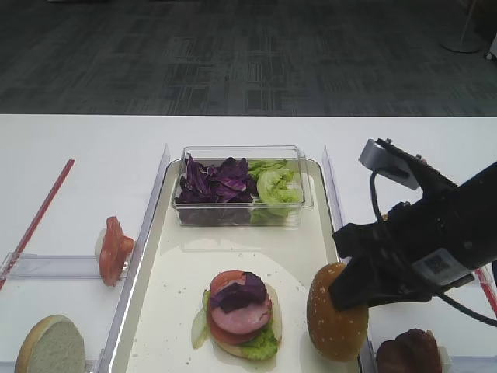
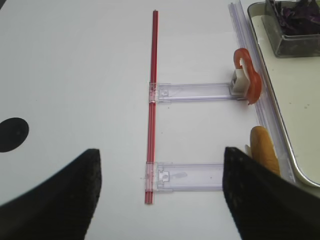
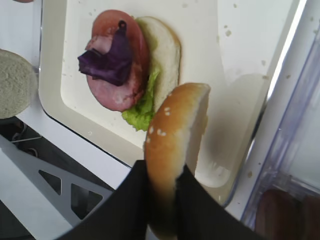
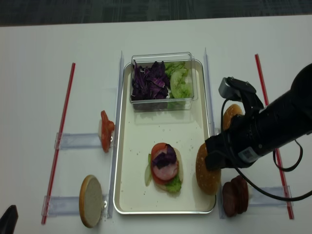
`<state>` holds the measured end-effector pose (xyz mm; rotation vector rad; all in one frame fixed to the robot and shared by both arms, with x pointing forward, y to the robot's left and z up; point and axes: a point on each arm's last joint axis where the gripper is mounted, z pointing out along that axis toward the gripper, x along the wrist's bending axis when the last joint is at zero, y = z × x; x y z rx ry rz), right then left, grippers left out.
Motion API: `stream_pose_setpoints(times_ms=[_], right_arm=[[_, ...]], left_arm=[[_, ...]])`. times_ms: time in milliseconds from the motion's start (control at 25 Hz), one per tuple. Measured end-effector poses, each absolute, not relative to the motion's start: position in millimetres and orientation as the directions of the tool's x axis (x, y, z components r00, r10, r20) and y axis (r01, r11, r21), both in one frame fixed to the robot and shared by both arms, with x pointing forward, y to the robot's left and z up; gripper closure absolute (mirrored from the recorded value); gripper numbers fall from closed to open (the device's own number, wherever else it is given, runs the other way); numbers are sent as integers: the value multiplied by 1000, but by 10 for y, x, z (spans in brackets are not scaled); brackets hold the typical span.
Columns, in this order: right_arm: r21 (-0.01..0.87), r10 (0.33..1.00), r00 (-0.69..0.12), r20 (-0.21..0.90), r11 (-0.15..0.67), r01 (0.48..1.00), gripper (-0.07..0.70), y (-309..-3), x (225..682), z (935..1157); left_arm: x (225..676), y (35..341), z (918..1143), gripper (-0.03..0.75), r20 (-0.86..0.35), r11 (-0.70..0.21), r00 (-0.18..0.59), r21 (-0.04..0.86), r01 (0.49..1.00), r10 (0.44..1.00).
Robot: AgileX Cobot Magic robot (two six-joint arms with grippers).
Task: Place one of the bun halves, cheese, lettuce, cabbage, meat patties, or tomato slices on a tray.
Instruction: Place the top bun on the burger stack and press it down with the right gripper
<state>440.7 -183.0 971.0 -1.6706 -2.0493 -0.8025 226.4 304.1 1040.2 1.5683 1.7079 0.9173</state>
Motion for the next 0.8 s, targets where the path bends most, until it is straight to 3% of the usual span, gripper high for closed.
stream_pose_setpoints(times_ms=[800], right_arm=[[325, 621, -266, 737, 18, 945, 470, -1711, 4495, 9804]], left_arm=[[2264, 3041, 10402, 244, 2, 46, -86, 832, 552, 996]])
